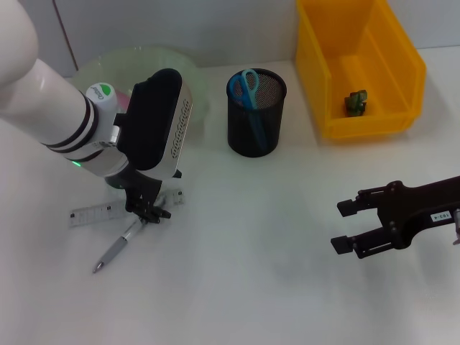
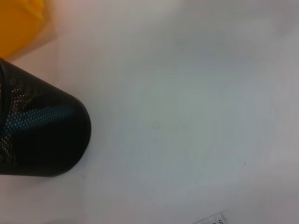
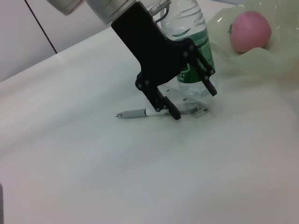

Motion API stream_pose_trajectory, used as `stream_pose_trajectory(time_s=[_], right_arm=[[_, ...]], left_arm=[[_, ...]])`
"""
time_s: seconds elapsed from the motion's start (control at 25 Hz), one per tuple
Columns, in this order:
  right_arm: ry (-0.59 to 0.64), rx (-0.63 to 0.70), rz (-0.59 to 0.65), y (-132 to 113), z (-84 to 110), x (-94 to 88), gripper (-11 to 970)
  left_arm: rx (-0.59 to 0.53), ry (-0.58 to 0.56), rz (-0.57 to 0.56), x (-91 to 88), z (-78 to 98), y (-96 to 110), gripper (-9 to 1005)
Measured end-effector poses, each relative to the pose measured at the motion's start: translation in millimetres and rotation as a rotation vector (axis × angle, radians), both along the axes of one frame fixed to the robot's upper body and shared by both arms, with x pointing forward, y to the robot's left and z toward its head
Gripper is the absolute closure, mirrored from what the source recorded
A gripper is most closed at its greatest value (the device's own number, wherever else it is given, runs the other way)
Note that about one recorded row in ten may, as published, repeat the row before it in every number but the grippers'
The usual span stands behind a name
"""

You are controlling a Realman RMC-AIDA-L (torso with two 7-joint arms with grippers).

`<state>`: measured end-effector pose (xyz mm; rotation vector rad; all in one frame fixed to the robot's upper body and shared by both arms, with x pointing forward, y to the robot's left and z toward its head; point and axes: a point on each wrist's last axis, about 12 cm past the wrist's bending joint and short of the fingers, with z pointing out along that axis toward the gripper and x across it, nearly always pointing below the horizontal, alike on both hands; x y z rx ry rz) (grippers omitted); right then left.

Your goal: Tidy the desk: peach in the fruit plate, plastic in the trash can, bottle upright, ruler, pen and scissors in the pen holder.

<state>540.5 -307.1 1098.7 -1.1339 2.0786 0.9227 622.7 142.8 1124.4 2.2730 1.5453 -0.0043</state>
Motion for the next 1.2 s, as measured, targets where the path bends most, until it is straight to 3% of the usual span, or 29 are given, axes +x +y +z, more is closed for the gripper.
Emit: stream_pose_trajectory(time_s=[0.36, 1.2], right_arm=[[0.001, 0.0, -0.001, 0.1, -0.2, 0.0, 140], [0.0, -0.006, -0.007, -0.1, -0.9, 0.8, 140]], left_arm=[[0.018, 0.002, -0.013, -1.8, -3.4, -1.1, 279], [0.057, 0.038, -0.042, -6.6, -6.1, -1.0, 280]])
